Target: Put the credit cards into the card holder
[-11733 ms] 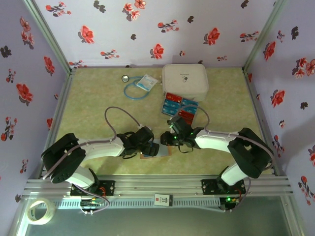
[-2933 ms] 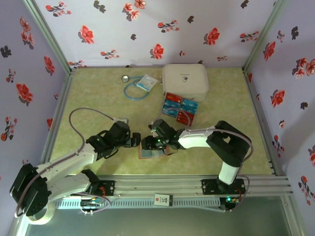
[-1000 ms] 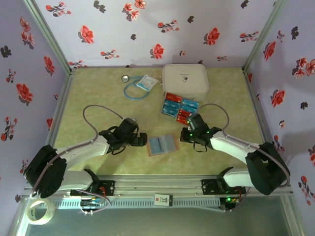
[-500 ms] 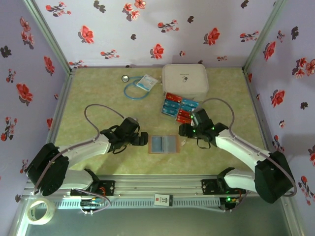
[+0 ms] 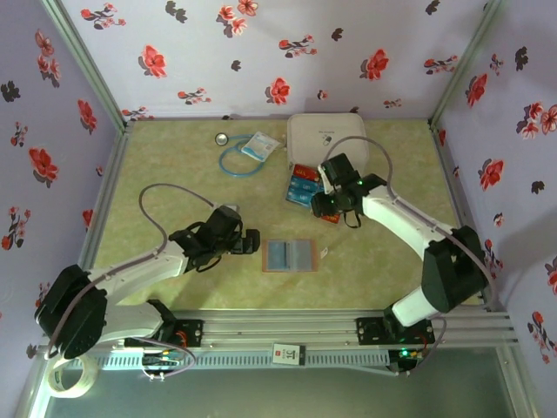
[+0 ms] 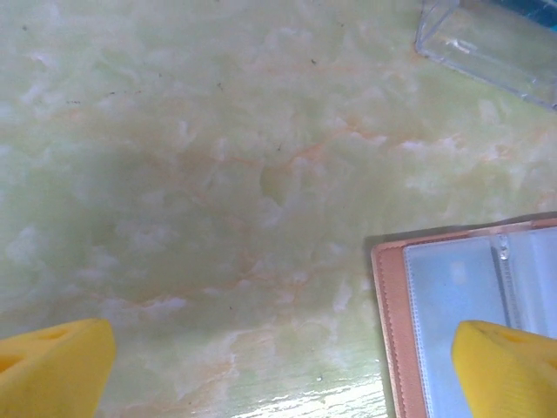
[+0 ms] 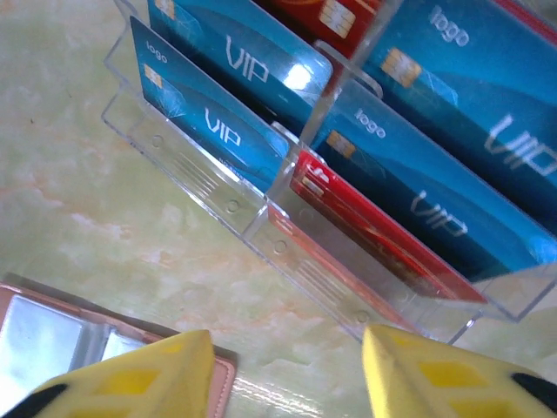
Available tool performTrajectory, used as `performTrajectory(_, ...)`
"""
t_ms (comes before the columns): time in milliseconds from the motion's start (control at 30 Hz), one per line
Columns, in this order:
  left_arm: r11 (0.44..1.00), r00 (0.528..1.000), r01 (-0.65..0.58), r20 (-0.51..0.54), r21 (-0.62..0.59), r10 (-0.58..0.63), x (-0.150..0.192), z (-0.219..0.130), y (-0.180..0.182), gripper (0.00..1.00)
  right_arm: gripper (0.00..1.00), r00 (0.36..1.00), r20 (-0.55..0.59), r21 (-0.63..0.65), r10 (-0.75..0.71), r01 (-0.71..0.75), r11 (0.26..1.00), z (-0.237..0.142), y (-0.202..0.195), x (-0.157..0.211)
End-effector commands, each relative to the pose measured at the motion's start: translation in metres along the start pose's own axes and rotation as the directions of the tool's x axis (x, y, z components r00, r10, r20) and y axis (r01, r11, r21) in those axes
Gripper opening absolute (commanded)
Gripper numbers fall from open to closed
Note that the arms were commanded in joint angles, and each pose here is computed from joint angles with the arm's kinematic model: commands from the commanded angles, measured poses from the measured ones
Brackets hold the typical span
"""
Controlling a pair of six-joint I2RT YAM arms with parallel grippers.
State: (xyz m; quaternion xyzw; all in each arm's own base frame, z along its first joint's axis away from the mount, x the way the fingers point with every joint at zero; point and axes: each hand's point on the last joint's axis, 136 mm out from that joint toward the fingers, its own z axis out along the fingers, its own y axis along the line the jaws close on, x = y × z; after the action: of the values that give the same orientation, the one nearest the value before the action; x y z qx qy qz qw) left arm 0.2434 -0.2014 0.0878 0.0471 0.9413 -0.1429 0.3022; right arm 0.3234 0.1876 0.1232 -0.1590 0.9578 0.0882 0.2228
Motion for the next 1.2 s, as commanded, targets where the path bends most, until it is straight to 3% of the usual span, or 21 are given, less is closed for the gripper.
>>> performTrajectory(0, 0.999, 1.000, 0.019, 0.017, -0.028, -0.019, 0.001, -0.002, 0.007, 1.00, 0.44, 0.996, -0.039, 0.028, -0.083, 0.084, 0.996, -0.002, -0.005, -0.002)
performTrajectory(267, 0.998, 0.997, -0.010, -0.079, -0.054, 0.005, 0.011, 0.007, 0.004, 1.00, 0.33, 0.993, -0.060, 0.097, -0.102, 0.107, 0.990, 0.016, -0.017, 0.000)
performTrajectory(633, 0.999, 0.994, -0.011, -0.114, -0.039, 0.006, 0.016, 0.016, -0.002, 1.00, 0.39, 0.983, -0.097, 0.244, -0.156, 0.175, 0.954, 0.035, -0.035, 0.008)
performTrajectory(1167, 0.999, 0.993, 0.001, -0.115, -0.033, -0.005, 0.017, 0.017, -0.002, 1.00, 0.39, 0.969, -0.157, 0.240, -0.189, 0.223, 0.945, 0.062, -0.025, 0.022)
